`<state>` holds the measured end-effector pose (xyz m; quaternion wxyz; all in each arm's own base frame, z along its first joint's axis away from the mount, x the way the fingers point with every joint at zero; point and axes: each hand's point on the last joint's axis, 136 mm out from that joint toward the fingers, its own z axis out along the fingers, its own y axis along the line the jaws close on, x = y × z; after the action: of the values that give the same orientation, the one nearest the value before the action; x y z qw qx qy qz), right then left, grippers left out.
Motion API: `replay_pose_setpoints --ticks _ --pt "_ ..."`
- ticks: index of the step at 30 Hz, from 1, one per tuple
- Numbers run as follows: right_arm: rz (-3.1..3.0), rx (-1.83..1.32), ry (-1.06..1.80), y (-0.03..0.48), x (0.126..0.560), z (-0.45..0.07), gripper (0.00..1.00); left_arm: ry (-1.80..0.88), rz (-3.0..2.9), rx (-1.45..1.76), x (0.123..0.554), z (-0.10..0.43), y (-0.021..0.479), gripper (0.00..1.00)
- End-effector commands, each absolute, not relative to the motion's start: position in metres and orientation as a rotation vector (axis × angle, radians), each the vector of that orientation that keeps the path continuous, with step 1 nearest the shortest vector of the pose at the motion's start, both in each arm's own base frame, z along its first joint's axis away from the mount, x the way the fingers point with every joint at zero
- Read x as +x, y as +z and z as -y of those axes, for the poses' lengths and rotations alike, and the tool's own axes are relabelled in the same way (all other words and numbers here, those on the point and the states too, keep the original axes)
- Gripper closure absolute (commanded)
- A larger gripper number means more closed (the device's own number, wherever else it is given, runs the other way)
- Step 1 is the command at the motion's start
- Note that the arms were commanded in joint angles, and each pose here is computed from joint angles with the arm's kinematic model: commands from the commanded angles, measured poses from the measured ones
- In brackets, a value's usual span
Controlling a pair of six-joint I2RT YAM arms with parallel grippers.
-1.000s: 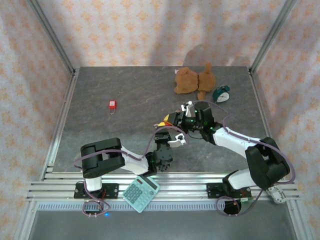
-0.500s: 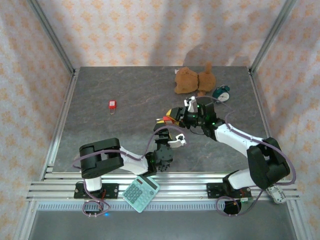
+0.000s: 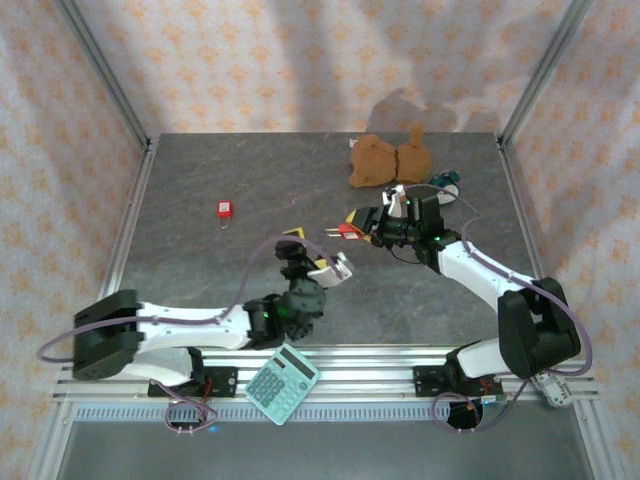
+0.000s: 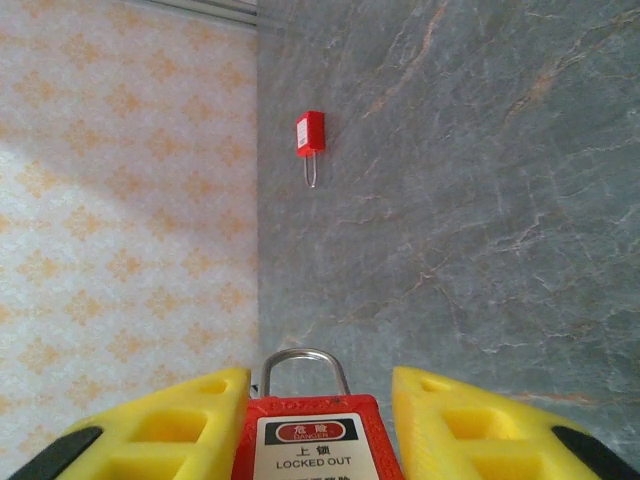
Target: Unlock with the key
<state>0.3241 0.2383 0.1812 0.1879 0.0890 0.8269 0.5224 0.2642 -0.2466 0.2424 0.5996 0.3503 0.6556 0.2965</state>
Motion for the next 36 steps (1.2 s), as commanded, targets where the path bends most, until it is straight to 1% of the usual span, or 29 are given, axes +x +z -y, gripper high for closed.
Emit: replay_pose_setpoints --ticks 1,3,6,10,11,13,16,19,22,28,29,33,36 --pt "-2.248 0.148 1.452 0.211 0.327 -0.239 0.69 0.422 -1.740 0.799 0.268 0.224 0.229 0.07" --pt "-2.246 0.146 1.453 0.210 0.326 -0.238 0.69 0.279 -1.762 0.826 0.267 0.224 0.229 0.08" --pt "-2.237 0.141 1.477 0.211 0.325 -0.240 0.69 0.174 -1.683 0.995 0.254 0.238 0.215 0.08" --pt "-2.246 0.129 1.504 0.209 0.319 -0.241 0.68 0.081 -1.717 1.012 0.262 0.245 0.212 0.18" --pt "-2.247 0.115 1.516 0.209 0.316 -0.242 0.68 0.059 -1.715 1.017 0.265 0.249 0.212 0.19" --pt "-2.252 0.110 1.524 0.208 0.312 -0.242 0.68 0.029 -1.684 1.030 0.270 0.258 0.212 0.23" --pt "-2.261 0.087 1.529 0.207 0.305 -0.243 0.68 0.003 -1.669 1.059 0.280 0.267 0.208 0.26" --pt "-2.275 0.058 1.518 0.205 0.297 -0.244 0.68 -0.025 -1.697 1.128 0.290 0.273 0.201 0.33" --pt "-2.285 0.047 1.516 0.202 0.292 -0.245 0.68 -0.047 -1.713 1.136 0.302 0.275 0.199 0.39" --pt "-2.303 0.025 1.510 0.198 0.285 -0.246 0.68 -0.119 -1.731 1.192 0.302 0.282 0.191 0.41" --pt "-2.300 0.022 1.509 0.198 0.285 -0.246 0.68 -0.137 -1.740 1.217 0.300 0.285 0.187 0.45" --pt "-2.293 0.008 1.512 0.201 0.283 -0.248 0.68 -0.168 -1.770 1.265 0.296 0.289 0.175 0.54" --pt "-2.295 0.003 1.509 0.202 0.282 -0.248 0.68 -0.191 -1.781 1.287 0.294 0.290 0.172 0.67"
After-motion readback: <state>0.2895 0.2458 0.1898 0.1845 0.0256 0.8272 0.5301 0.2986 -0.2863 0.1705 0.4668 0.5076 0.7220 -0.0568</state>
